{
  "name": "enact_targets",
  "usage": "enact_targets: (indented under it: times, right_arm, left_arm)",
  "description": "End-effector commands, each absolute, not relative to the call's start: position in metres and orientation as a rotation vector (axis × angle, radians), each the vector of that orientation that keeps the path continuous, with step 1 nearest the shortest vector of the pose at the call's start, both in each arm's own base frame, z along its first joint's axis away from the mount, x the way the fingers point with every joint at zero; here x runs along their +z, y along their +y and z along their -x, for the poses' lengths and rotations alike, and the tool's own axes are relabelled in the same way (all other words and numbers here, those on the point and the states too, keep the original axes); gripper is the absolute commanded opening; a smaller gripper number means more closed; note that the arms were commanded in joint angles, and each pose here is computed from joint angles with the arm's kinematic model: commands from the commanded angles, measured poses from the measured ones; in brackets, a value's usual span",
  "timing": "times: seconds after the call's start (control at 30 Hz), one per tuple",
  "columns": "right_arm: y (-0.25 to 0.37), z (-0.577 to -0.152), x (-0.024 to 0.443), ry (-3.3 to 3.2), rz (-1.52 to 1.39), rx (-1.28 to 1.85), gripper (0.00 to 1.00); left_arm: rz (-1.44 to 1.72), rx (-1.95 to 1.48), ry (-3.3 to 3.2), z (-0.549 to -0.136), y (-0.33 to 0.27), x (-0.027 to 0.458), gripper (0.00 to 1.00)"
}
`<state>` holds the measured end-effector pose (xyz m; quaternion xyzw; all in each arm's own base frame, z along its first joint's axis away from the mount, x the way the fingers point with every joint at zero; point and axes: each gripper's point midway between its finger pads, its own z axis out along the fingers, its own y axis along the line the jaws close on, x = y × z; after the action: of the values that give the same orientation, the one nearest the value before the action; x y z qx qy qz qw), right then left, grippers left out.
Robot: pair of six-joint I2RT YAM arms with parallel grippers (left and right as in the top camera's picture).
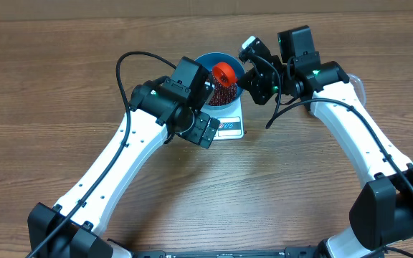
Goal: Scoop item into bowl and weigh 150g on scale
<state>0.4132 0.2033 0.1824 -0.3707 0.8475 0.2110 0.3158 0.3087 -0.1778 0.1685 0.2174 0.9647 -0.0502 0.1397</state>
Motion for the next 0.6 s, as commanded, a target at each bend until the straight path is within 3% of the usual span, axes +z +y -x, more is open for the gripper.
enact_targets:
  times: [0.0,0.3,0.57]
  right_arm:
    - [0.209,-0.412,0.214,2.148,0.977,0.576,0.04]
    - [0.207,-0.413,0.219,2.176,0.890,0.652,0.04]
    - [0.169,-0.415,0.253,2.063,0.750,0.999,0.04]
  left_arm:
    - [-0.647,-0.144,2.764,-0.309,-0.178,0.175,1.00]
    - [-0.647,-0.144,2.764,-0.309,-0.178,0.175,1.00]
    - [-0.647,-0.144,2.764,-0.309,-0.178,0.175,1.00]
